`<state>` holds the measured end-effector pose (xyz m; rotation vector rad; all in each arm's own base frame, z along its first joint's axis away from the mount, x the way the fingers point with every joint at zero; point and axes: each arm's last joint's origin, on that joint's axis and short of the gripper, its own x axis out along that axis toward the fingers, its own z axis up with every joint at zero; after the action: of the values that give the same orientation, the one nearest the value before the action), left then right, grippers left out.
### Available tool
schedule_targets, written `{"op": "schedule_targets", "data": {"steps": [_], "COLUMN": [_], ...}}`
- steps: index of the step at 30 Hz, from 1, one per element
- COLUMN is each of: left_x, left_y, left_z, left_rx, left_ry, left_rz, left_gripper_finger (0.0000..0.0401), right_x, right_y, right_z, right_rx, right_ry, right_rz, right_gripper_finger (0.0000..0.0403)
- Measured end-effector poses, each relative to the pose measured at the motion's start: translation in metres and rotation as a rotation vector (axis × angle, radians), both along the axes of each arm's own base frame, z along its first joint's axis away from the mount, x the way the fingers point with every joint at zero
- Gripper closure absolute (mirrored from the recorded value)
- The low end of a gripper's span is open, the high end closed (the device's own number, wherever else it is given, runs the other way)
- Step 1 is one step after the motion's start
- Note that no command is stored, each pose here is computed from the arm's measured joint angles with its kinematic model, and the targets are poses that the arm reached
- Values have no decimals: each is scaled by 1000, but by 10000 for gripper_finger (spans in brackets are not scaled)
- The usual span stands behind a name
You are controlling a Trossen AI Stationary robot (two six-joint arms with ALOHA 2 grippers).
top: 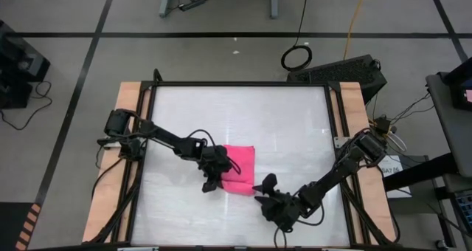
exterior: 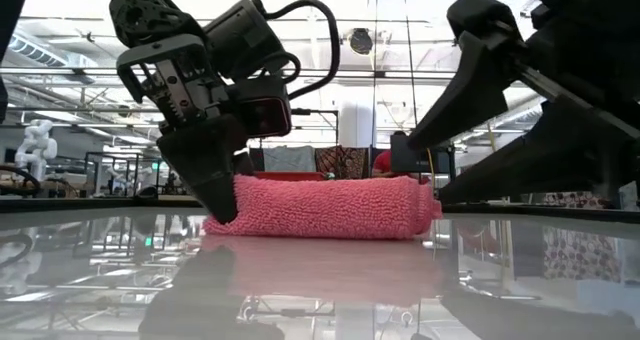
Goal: Roll towel
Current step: Roll the pink towel
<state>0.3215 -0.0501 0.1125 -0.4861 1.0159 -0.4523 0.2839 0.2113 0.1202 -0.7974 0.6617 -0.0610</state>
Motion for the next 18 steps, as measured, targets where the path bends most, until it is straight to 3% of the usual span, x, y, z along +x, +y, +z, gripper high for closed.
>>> {"op": "schedule_targets", "data": {"steps": [18], "left_x": [1], "left_y": [4], "left_z": [1], "left_rx": [-31], "left_ry": [-10], "left_rz": [-14], "left_gripper_finger": [390], "right_x": [17], "right_y": [-12], "right_z": [-21], "right_rx": [2], "right_ry": [4], "right_rz": [-41], "right_gripper_finger": [227]}}
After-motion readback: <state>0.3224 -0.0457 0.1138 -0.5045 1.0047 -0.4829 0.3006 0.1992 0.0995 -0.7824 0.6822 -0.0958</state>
